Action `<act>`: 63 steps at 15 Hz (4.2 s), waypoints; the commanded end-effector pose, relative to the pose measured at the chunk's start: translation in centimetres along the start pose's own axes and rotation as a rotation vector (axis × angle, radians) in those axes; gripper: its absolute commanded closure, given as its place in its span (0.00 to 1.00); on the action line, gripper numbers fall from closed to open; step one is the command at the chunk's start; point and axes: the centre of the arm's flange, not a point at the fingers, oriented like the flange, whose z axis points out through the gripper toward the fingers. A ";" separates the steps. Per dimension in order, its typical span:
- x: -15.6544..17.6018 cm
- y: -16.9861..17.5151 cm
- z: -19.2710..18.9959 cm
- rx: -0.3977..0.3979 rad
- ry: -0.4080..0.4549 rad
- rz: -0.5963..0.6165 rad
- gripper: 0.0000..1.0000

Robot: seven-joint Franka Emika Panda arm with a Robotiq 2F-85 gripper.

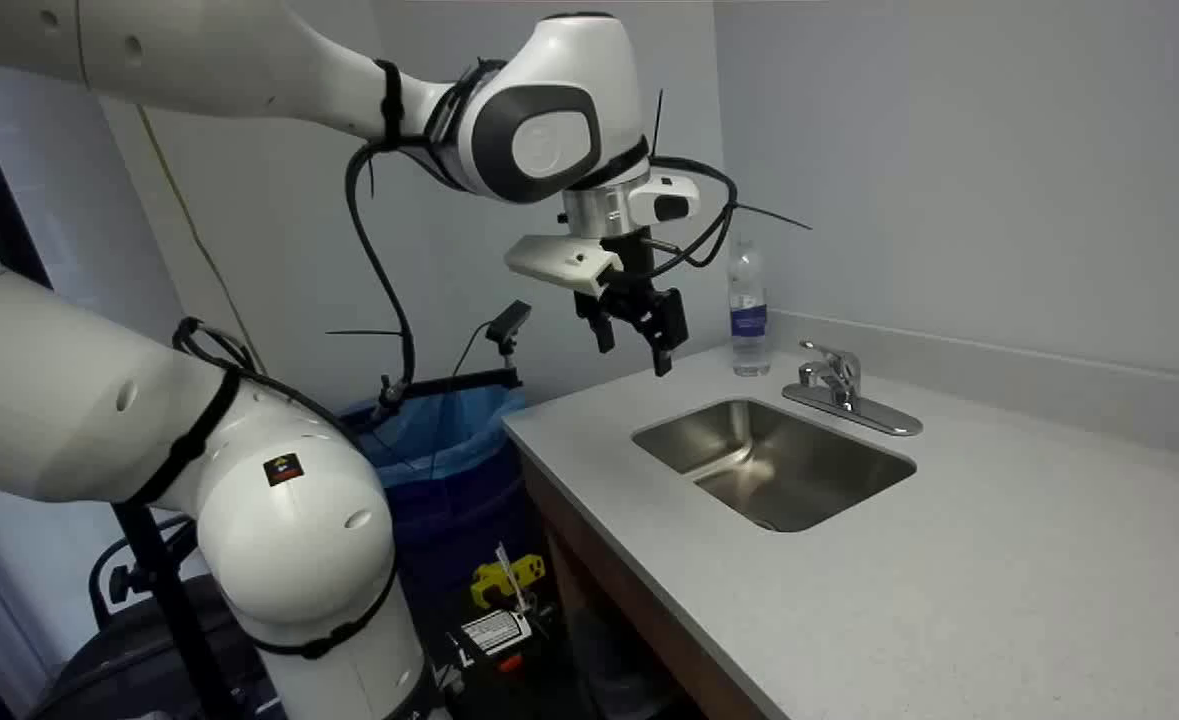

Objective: Move the nozzle from right to left

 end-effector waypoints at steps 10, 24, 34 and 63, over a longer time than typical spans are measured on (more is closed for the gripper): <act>0.0 0.0 0.0 0.000 -0.001 0.000 0.00; 0.0 0.0 0.0 0.000 -0.001 0.000 0.00; 0.0 0.0 0.0 0.000 -0.001 0.000 0.00; 16.9 -0.2 2.6 -0.074 -0.038 0.006 0.00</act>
